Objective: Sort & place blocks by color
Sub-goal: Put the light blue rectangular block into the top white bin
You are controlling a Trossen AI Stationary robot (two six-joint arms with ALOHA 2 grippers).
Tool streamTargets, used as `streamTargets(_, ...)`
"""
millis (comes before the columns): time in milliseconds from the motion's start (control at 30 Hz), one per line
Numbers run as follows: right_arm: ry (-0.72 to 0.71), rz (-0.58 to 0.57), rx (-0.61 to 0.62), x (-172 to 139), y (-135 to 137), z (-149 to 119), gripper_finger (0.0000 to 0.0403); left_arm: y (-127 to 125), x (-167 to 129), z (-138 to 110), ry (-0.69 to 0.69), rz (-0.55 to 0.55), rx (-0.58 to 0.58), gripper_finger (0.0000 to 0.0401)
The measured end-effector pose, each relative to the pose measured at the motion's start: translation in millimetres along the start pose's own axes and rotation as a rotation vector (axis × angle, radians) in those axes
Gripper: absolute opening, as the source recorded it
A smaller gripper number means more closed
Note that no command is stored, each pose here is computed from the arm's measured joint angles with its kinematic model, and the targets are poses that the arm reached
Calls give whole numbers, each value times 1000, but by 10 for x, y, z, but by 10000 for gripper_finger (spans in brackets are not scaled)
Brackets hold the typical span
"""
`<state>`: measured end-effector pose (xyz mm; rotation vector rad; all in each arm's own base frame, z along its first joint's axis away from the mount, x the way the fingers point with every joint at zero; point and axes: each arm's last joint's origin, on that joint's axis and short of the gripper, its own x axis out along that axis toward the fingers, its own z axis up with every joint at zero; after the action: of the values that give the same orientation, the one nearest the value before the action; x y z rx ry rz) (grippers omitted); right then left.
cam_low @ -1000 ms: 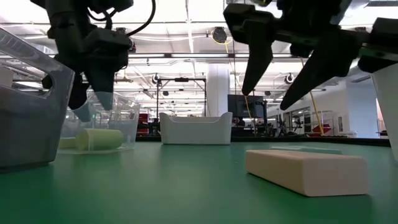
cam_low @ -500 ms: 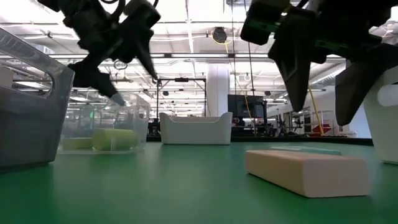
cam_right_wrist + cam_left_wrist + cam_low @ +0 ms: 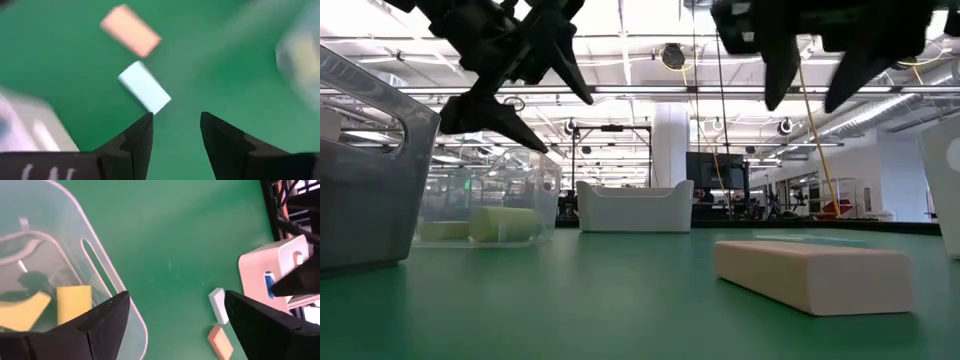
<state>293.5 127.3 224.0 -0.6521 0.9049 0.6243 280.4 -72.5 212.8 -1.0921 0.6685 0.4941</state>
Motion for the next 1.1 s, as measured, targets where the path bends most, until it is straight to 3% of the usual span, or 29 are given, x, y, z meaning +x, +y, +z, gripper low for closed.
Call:
streamTargets(167, 20, -18, 541, 147, -102, -54, 155, 0, 0, -10, 34, -7, 126, 324)
streamTargets(300, -95, -32, 952, 285, -201, 21, 155, 6, -1, -29, 94, -17, 216, 324)
streamTargets(433, -149, -53, 1162, 402, -202, 75, 167, 29, -4, -50, 150, -12, 308, 324)
streamTargets(600, -128, -105, 1382, 529, -86, 95, 216, 68, -8, -68, 201, 4, 421, 324)
streamTargets(733, -141, -184, 1395, 547, 4, 131, 262, 87, -11, -74, 219, 15, 465, 324)
streamTargets(967, -107, -159, 945, 541, 239, 247, 290, 122, -15, -79, 236, 45, 501, 324)
streamTargets(1100, -77, -149, 980, 617, 302, 236, 290, 122, -15, -79, 236, 42, 516, 324)
